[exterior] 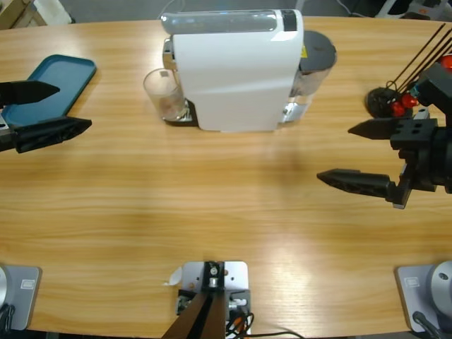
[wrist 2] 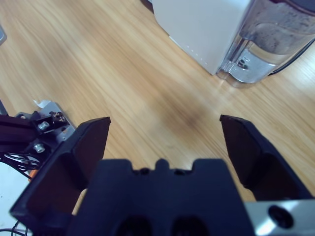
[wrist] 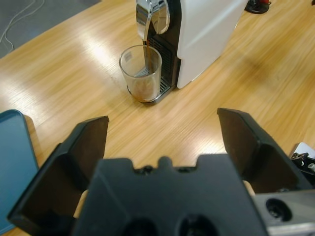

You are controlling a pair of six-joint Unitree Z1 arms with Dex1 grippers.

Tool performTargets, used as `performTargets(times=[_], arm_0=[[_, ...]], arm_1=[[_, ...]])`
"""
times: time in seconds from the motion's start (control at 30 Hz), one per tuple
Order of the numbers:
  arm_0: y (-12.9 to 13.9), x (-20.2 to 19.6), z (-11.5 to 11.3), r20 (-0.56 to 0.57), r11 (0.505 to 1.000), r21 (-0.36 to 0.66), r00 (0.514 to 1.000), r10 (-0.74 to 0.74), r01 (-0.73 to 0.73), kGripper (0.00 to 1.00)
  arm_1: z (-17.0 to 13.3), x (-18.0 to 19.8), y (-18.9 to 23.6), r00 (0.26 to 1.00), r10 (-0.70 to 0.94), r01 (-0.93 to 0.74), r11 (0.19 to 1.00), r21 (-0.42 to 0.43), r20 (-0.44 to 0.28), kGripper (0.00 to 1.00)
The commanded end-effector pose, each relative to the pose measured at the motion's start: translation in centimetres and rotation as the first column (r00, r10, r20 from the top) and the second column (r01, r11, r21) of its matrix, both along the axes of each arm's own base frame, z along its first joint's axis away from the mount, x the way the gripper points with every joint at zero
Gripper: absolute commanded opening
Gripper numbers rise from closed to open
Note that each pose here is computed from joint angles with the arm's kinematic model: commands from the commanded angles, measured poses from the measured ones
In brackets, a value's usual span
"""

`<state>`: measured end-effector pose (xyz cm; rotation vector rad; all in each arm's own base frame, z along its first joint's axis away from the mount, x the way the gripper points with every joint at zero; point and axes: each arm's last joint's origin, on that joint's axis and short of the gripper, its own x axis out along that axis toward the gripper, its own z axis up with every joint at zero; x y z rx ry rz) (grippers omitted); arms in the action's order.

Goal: Pour coffee

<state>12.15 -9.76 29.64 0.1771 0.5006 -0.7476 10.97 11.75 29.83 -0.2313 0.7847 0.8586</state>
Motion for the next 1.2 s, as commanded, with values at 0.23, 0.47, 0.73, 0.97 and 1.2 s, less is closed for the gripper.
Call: performTargets(times=[0.23, 0.47, 0.73, 0.97, 1.2], arm_0=[[0.46, -0.89, -1.10, 0.034, 1.000, 0.006, 0.999, -0.014, 0.013, 0.941], [0.48, -0.80, -1.22, 0.034, 1.000, 0.015, 0.999, -0.003, 0.003, 0.941], [0.25, -0.43, -1.53, 0.017, 1.000, 0.030, 1.000, 0.006, -0.006, 0.941], [0.11, -0.25, -1.72, 0.005, 0.999, 0.038, 1.000, 0.007, -0.007, 0.941], [0.00, -0.25, -1.79, 0.002, 0.999, 0.041, 1.000, 0.001, -0.001, 0.941]], arm_1=[[-1.27, -0.07, 0.15, 0.999, 0.009, -0.010, 1.000, -0.030, -0.035, 1.000], [-1.25, -0.09, 0.13, 0.999, 0.007, -0.008, 1.000, -0.028, -0.035, 1.000], [-1.25, -0.09, 0.13, 0.999, 0.005, -0.006, 1.000, -0.027, -0.036, 1.000], [-1.27, -0.07, 0.15, 0.999, 0.004, -0.005, 1.000, -0.028, -0.038, 1.000], [-1.25, -0.09, 0.13, 0.999, 0.004, -0.005, 1.000, -0.027, -0.037, 1.000]])
